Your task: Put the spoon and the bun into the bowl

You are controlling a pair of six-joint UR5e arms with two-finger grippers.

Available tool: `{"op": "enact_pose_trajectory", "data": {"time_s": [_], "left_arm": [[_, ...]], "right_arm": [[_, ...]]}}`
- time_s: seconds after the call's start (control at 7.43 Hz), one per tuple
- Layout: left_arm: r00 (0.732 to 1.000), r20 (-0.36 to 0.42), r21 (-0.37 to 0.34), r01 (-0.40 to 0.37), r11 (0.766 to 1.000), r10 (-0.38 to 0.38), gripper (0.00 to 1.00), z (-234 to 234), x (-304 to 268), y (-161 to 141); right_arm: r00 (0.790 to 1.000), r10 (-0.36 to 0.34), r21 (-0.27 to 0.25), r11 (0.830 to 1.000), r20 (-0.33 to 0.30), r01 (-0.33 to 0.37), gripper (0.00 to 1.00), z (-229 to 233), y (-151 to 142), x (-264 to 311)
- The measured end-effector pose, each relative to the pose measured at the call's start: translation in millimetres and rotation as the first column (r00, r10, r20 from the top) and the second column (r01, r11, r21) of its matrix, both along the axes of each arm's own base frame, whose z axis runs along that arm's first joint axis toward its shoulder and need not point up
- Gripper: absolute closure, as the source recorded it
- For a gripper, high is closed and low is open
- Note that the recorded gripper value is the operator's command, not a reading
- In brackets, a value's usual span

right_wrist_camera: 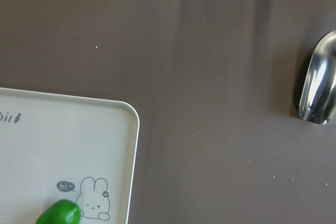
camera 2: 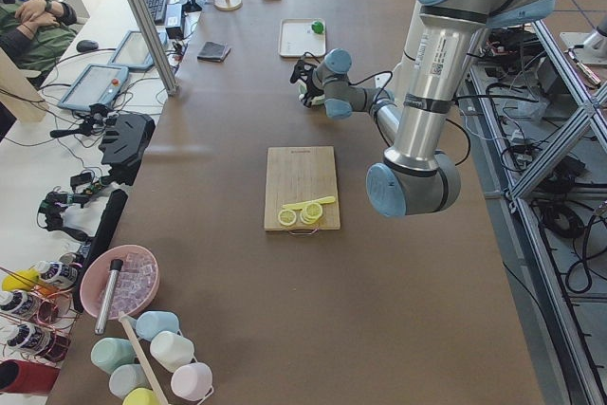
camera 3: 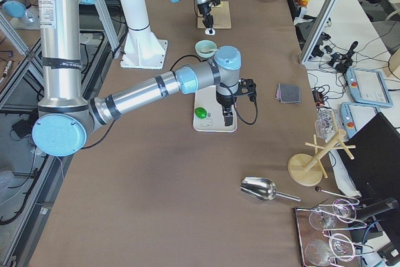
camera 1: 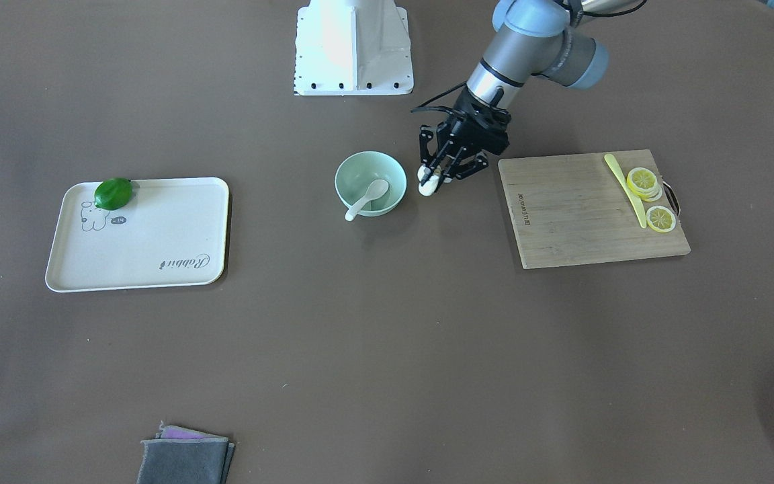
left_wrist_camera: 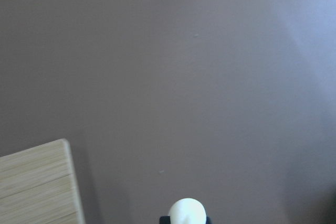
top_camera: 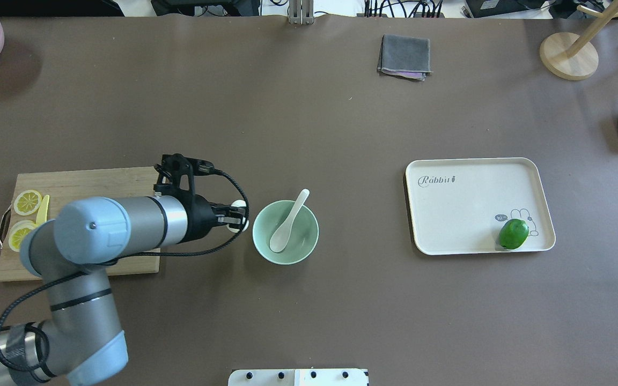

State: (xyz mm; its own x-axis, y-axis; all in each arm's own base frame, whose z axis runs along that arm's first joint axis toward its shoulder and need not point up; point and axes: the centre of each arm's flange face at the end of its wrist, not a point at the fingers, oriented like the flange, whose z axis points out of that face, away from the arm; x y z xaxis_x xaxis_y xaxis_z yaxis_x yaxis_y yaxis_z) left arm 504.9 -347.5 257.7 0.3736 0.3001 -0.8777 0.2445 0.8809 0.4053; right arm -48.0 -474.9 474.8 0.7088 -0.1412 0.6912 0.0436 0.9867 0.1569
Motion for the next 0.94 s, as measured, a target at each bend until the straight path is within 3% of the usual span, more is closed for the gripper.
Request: {"op": "enact_pose_trajectory", "data": {"time_s": [0.13,0.27,0.54,0.94], "left_arm": [[1.0,-0.026,0.002,-0.002,1.0,0.003,0.32,-20,28,19],[0.999,-0.035,0.001,-0.005,1.0,0.005,0.03,-28,44,30],[0.999,-0.042,0.003,-0.004,1.0,0.004,0.03,-34,52,34],[0.998,-0.046,0.008,0.035,0.999,-0.035,0.03,-38,37,10]], "right_arm": [[1.0,-0.001,-0.001,1.0,0.005,0.001,0.0,5,1,7],[1.0,0.0,-0.003,1.0,0.007,0.0,0.0,8,1,11],[1.0,0.005,-0.005,1.0,0.005,-0.005,0.0,11,1,14],[1.0,0.013,-0.01,1.0,0.003,-0.013,0.0,12,1,17]]}}
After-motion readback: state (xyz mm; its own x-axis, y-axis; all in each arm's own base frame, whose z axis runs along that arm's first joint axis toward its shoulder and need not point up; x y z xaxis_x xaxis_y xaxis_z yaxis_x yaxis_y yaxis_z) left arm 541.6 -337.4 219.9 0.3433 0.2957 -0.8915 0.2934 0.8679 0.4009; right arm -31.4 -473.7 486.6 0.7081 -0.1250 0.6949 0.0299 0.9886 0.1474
